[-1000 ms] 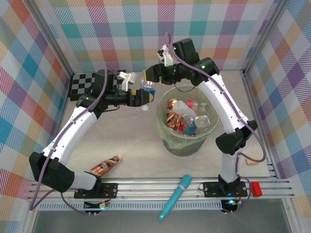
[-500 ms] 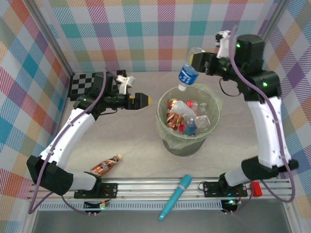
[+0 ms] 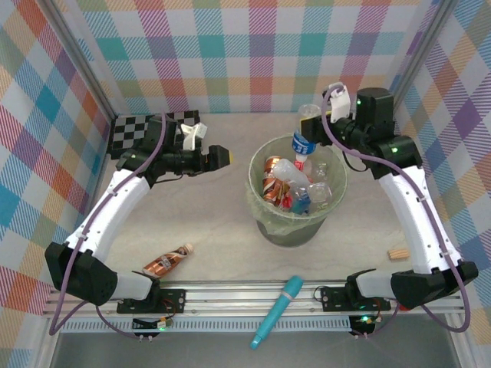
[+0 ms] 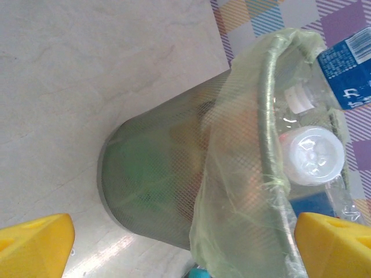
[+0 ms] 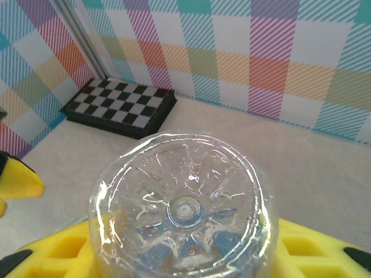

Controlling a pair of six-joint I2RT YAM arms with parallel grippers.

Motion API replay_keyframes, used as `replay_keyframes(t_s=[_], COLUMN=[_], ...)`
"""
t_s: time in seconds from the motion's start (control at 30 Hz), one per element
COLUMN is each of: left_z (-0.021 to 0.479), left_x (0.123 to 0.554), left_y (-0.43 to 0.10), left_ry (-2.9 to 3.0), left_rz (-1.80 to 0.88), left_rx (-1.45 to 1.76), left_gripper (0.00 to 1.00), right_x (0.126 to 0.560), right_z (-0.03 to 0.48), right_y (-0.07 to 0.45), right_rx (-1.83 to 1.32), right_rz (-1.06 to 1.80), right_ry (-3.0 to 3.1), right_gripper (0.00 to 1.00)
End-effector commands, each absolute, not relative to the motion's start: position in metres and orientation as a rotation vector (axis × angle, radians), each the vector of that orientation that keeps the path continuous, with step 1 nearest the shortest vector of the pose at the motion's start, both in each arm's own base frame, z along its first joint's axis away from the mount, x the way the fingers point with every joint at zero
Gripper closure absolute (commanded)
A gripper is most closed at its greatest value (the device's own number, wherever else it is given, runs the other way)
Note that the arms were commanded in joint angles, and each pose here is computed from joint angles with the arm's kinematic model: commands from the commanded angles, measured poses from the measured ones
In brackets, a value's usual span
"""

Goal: Put the plastic bottles in the bin

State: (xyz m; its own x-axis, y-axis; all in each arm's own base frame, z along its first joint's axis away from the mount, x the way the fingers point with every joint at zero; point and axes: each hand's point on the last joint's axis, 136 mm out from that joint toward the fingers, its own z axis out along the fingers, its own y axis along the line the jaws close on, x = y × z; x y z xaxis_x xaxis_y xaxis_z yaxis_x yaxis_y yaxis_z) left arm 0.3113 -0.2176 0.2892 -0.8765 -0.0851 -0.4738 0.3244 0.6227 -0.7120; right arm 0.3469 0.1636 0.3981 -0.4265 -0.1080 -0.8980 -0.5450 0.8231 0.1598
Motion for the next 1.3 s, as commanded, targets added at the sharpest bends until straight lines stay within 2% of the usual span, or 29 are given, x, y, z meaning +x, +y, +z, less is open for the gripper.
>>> replay_keyframes(t_s=[0.0, 0.3, 0.53, 0.67, 0.77, 0.93, 1.0, 1.13, 1.27], left_z=[0.290, 0.282, 0.276, 0.273, 0.271, 0.269, 0.269, 0.268, 0.269], left_x=[0.307, 0.309, 0.313, 0.316, 0.317, 0.316, 0.316, 0.316, 0.317], left_y=[-0.212, -0.211, -0.213, -0.215, -0.215, -0.214, -0.214, -0.215, -0.215], left_ry=[2.381, 2.392, 2.396, 2.401, 2.406, 2.417, 2.418, 2.421, 2.420], left_rz=[-1.166, -1.158, -1.165, -1.180, -1.179, -1.174, -1.173, -1.176, -1.178], left_rx=[0.156, 0.143, 0.131, 0.116, 0.110, 0.106, 0.106, 0.108, 0.108], left_gripper=[0.03, 0.03, 0.04, 0.04, 0.04, 0.04, 0.04, 0.04, 0.04], right_x=[0.346, 0.334, 0.331, 0.328, 0.325, 0.316, 0.314, 0.317, 0.335], right_z=[0.409, 0.332, 0.320, 0.312, 0.319, 0.372, 0.385, 0.413, 0.427], right_y=[0.170, 0.166, 0.140, 0.140, 0.146, 0.143, 0.139, 0.140, 0.143], right_rx=[-0.553, -0.510, -0.468, -0.481, -0.470, -0.461, -0.458, -0.438, -0.356], right_rz=[0.560, 0.603, 0.420, 0.418, 0.489, 0.484, 0.459, 0.472, 0.500], right_ry=[1.872, 2.035, 2.079, 2.132, 2.149, 2.101, 2.111, 2.101, 2.152], right_gripper=[0.61, 0.59, 0.57, 0.54, 0.43, 0.20, 0.17, 0.20, 0.42])
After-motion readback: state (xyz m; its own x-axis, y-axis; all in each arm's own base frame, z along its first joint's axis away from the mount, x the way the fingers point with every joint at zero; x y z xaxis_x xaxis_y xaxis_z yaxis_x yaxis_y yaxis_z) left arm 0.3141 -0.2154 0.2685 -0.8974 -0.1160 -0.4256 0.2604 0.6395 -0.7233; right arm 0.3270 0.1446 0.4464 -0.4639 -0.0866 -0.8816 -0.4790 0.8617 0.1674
